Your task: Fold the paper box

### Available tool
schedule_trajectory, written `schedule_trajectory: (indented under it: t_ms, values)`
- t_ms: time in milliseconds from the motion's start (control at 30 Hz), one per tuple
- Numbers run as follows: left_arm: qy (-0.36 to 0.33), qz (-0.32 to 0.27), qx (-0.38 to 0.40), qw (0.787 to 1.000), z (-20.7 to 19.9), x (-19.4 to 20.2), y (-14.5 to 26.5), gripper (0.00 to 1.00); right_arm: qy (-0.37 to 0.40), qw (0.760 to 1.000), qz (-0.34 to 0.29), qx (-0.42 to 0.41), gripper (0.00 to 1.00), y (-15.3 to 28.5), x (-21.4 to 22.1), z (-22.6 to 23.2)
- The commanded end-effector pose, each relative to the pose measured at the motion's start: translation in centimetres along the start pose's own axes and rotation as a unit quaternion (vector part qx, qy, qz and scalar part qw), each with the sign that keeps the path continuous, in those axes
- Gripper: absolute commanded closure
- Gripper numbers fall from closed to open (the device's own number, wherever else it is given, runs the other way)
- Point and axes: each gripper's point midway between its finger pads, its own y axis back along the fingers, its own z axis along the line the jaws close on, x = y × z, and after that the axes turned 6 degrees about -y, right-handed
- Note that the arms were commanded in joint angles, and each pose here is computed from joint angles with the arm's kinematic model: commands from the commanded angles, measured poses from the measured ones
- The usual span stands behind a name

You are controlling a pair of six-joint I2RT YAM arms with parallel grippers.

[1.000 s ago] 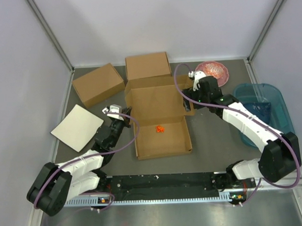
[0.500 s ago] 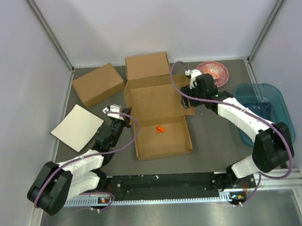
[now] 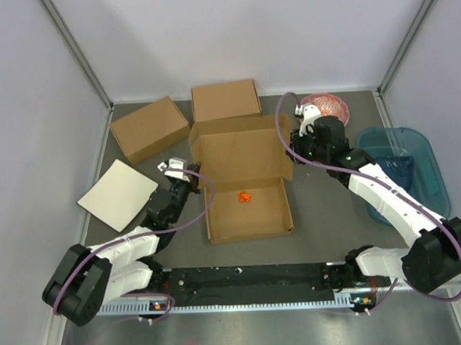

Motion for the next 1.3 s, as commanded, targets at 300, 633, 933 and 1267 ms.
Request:
schedule_trajectory:
  t_ms: [300,633,933,1267]
  values:
    - [0.007,-0.056,0.022,0.998,-0.9,-3.9,-0.9,1.00,-0.005,0.999,0.037,0.004,0.81,-1.3,2.7,1.1]
    - [0.026,-0.062,0.016,0.998,-0.9,-3.8,-0.4,1.00,-0.052,0.997,0.020,0.052,1.00,-0.4,5.0,1.9]
    - [0.033,-0.052,0.010,0.998,-0.8,-3.9,-0.4,0.84,-0.032,0.995,-0.016,0.094,1.00,0.7,8.0,2.4]
    - [0.029,-0.030,0.009,0.999,-0.6,-4.3,0.2,0.73,-0.026,0.991,-0.025,0.128,1.00,1.4,10.0,0.6]
